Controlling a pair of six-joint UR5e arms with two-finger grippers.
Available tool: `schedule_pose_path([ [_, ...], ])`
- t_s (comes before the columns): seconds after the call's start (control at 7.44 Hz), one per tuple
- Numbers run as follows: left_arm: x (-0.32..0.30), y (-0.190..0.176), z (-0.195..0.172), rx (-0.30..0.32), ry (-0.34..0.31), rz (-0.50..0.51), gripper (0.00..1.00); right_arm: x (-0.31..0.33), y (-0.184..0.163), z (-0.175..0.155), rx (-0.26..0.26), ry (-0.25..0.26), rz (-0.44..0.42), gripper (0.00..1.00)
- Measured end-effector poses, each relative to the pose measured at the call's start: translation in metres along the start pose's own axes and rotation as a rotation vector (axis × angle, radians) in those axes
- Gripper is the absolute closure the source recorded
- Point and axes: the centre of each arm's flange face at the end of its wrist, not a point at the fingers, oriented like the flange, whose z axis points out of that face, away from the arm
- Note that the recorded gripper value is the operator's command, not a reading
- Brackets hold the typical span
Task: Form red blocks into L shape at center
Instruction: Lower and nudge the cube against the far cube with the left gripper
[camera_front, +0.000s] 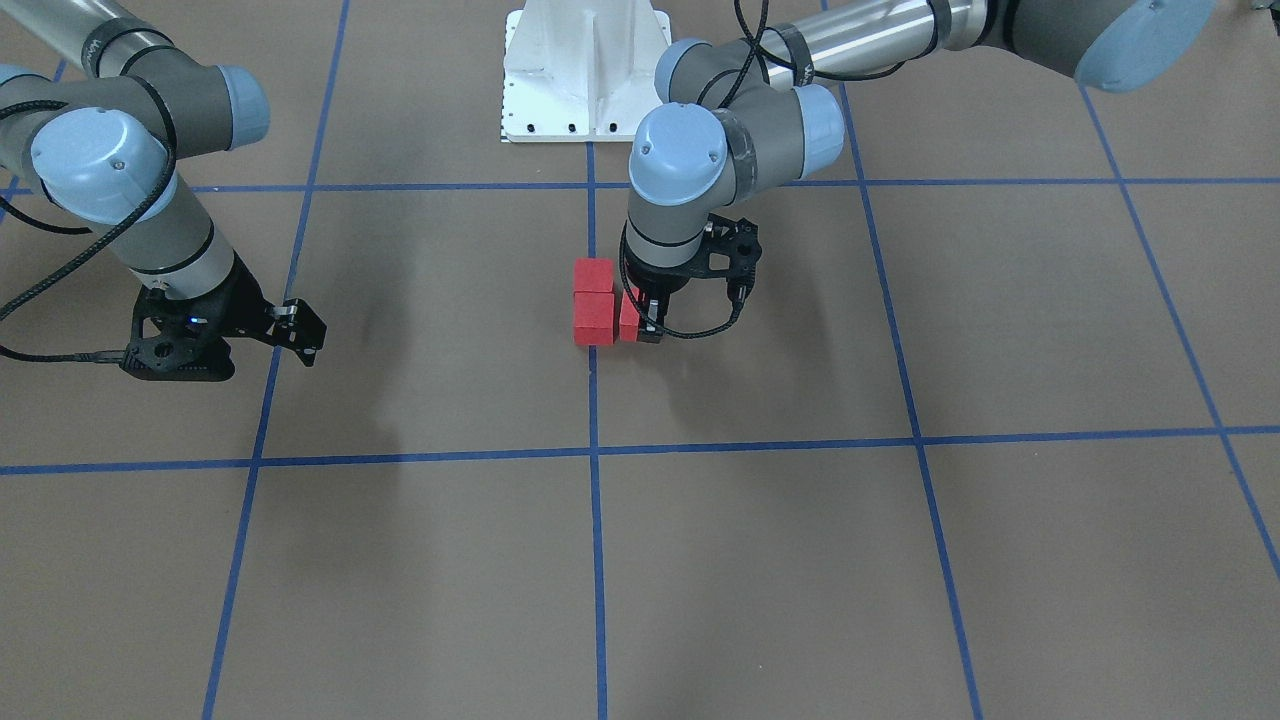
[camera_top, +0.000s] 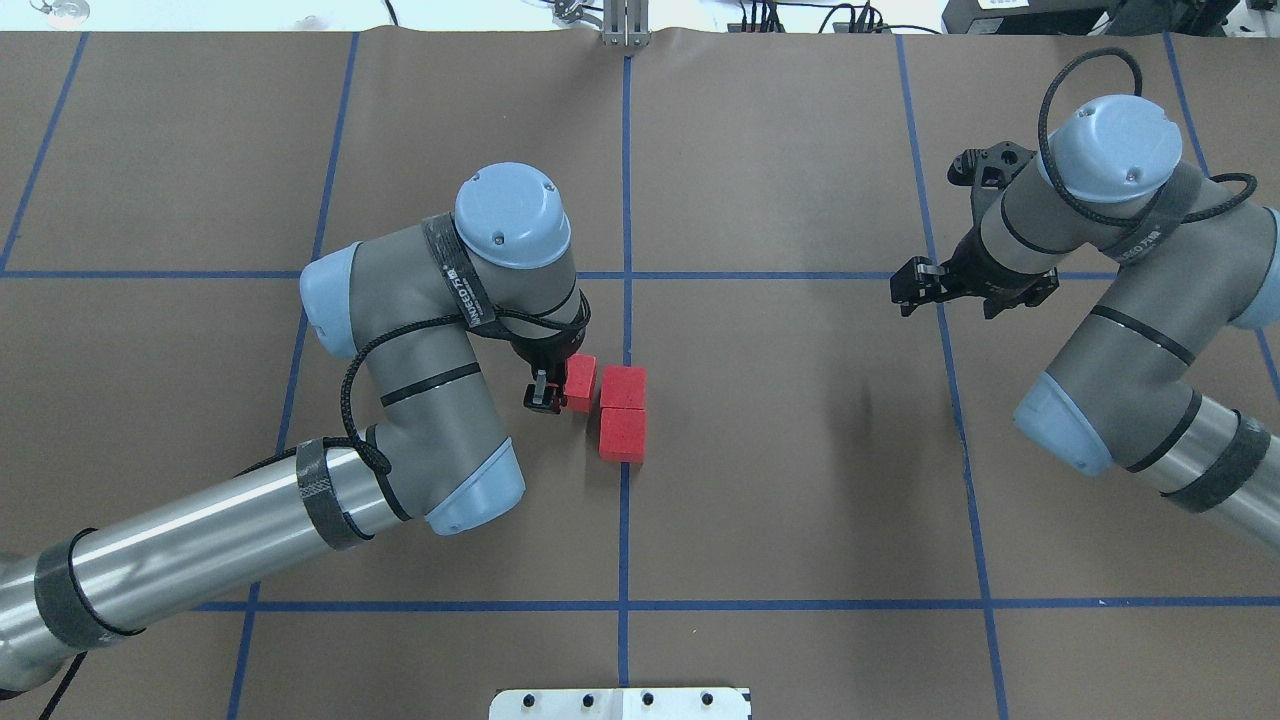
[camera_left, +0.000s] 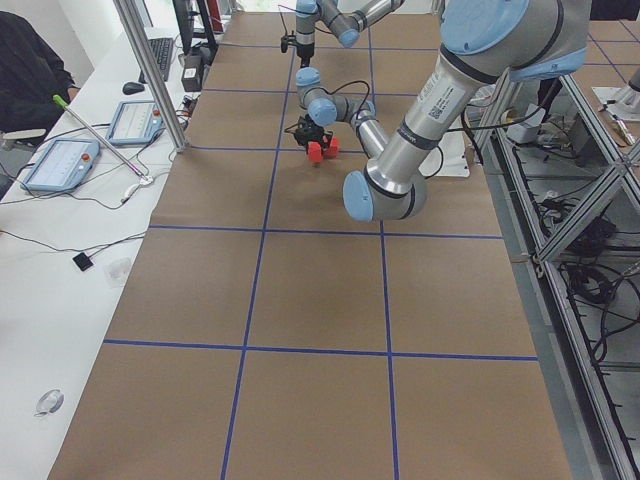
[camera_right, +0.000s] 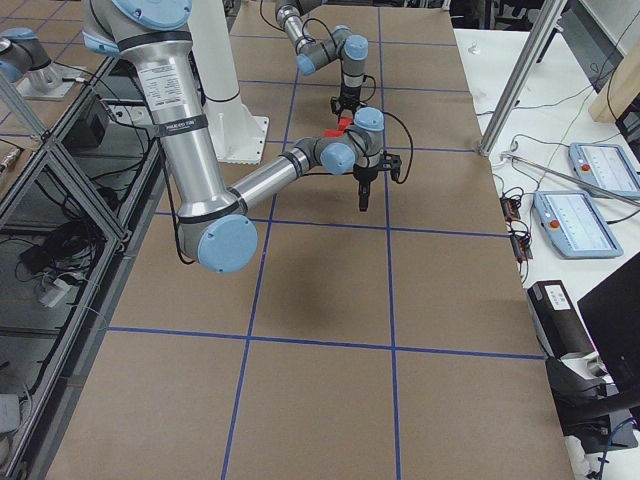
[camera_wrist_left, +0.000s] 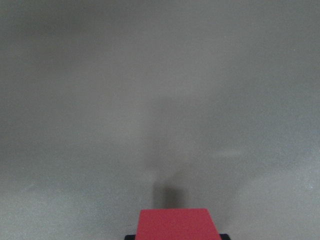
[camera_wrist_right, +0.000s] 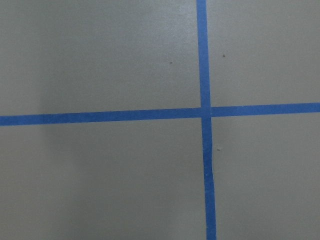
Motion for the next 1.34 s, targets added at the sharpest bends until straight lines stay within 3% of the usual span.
schedule_pose_path([
  [1.34,0.0045,0.005,0.0077,-0.005,0.0,-0.012,1.0,0.0014,0.0008,0.0001,-0.001,0.001,0.001,0.0],
])
